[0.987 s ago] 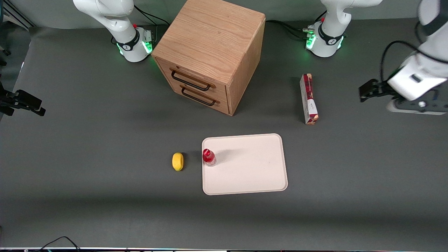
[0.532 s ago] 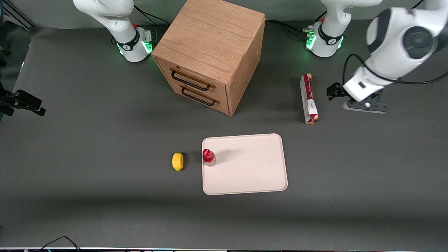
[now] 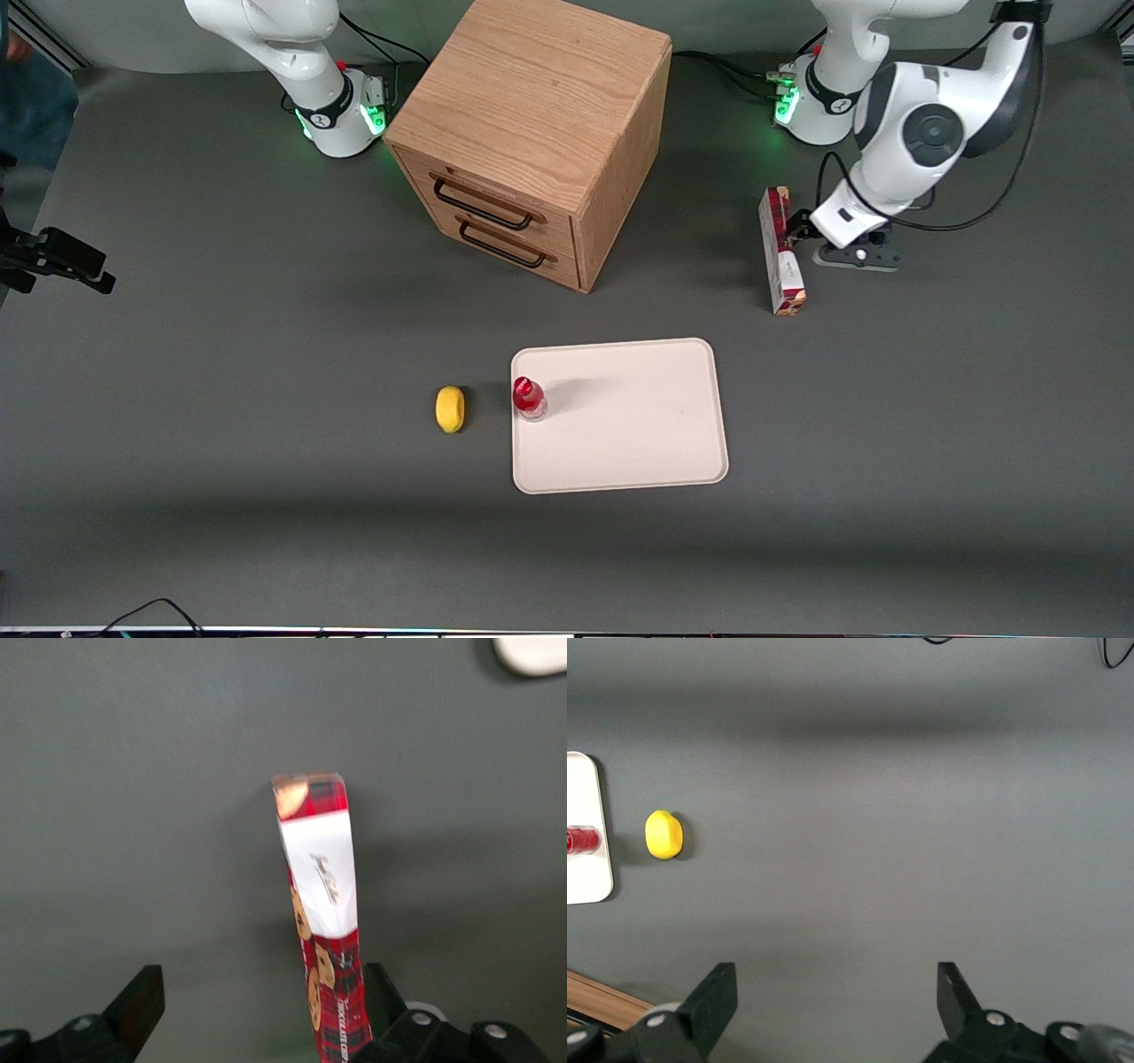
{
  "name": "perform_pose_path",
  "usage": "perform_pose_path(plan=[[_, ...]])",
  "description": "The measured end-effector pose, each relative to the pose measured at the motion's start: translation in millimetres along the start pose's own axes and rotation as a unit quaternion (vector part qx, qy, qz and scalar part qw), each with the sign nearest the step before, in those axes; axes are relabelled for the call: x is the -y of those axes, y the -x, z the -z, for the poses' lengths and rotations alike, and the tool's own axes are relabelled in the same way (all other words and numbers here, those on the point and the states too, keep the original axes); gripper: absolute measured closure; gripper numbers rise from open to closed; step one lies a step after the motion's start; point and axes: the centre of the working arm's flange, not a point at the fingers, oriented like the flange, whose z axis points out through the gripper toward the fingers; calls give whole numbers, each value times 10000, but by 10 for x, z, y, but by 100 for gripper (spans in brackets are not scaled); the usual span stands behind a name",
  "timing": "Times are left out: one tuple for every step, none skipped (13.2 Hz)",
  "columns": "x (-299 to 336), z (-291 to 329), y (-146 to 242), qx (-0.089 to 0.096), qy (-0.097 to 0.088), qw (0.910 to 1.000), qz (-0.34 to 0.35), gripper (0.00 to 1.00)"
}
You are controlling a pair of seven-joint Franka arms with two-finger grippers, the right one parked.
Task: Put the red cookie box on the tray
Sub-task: 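Move the open left gripper toward the upright red cookie box, then lower the left gripper around the cookie box and close it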
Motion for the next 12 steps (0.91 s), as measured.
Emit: perform_pose_path(plan=[[-25, -71, 21, 80, -12, 10000, -6, 0], [-30, -138, 29, 160, -13, 9999, -5, 0], [-30, -214, 38, 255, 9, 9997, 21, 0], [-34, -294, 45, 363, 77, 9993, 89, 0], [-42, -381, 51, 482, 162, 9986, 172, 0], [-57, -463, 56, 590, 210, 9978, 212, 0], [-96, -532, 64, 677, 266, 9971, 241, 0], [-160, -579, 76, 733, 326, 9965, 252, 0], [-250, -611, 91, 765, 382, 9961, 236, 0], [-343, -652, 104, 777, 422, 9959, 211, 0], [-411, -706, 111, 756, 444, 9960, 198, 0], [-437, -779, 123, 731, 447, 9961, 196, 0]])
